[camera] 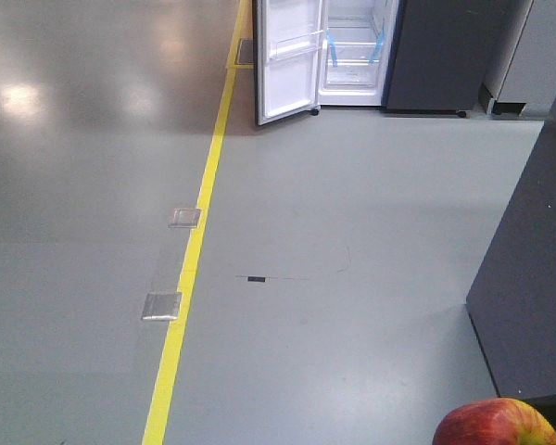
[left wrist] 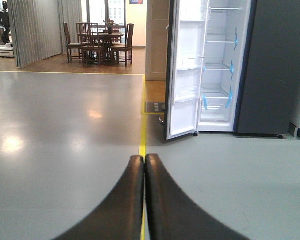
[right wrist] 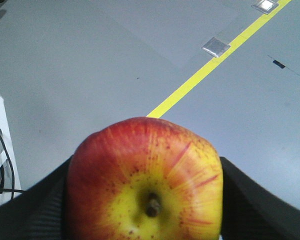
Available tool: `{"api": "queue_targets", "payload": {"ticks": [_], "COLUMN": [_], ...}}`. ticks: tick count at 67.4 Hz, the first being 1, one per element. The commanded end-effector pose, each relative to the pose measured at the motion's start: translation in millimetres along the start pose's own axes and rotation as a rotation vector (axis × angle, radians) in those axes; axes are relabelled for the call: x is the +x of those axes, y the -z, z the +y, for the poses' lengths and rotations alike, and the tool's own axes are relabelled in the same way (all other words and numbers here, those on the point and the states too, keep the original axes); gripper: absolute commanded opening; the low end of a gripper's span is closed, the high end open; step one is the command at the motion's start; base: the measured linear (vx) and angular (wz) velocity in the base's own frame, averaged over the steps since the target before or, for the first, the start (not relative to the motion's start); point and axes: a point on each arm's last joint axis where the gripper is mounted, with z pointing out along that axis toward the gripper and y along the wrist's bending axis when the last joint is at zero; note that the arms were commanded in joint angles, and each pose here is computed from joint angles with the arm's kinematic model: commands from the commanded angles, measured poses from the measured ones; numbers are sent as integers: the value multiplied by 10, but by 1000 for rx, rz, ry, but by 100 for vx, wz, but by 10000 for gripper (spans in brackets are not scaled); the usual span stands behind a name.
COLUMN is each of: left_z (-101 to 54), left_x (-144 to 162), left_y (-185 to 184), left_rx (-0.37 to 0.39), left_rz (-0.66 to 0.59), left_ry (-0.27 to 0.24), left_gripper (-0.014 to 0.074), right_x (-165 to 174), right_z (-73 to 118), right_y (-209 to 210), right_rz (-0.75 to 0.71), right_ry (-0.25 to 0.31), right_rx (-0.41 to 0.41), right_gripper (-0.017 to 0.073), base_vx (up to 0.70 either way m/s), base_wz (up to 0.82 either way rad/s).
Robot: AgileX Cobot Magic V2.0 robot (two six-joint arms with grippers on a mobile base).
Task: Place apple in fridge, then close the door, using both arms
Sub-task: 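Drive toward the open fridge carrying the apple in the right gripper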
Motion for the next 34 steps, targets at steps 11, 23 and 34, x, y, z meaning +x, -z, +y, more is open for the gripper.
{"api": "queue_targets", "payload": {"ticks": [11, 23, 34], "left_z": [4, 4, 4], "left_x": [18, 18, 18], "left_y": [2, 2, 2], "left_rx": [2, 2, 2], "left_rz": [-64, -64, -64], "left_ry": [11, 11, 11], "left_gripper": [-6, -6, -6], "right_x": [-120, -120, -117], "right_z": [19, 19, 19], "right_y": [64, 64, 64], "right_rz": [-95, -95, -91], "right_ry": [3, 3, 3], "right_rx": [-7, -7, -8], "right_gripper": [169, 169, 169], "base_vx": [25, 25, 26], "base_wz": [-3, -5, -7]}}
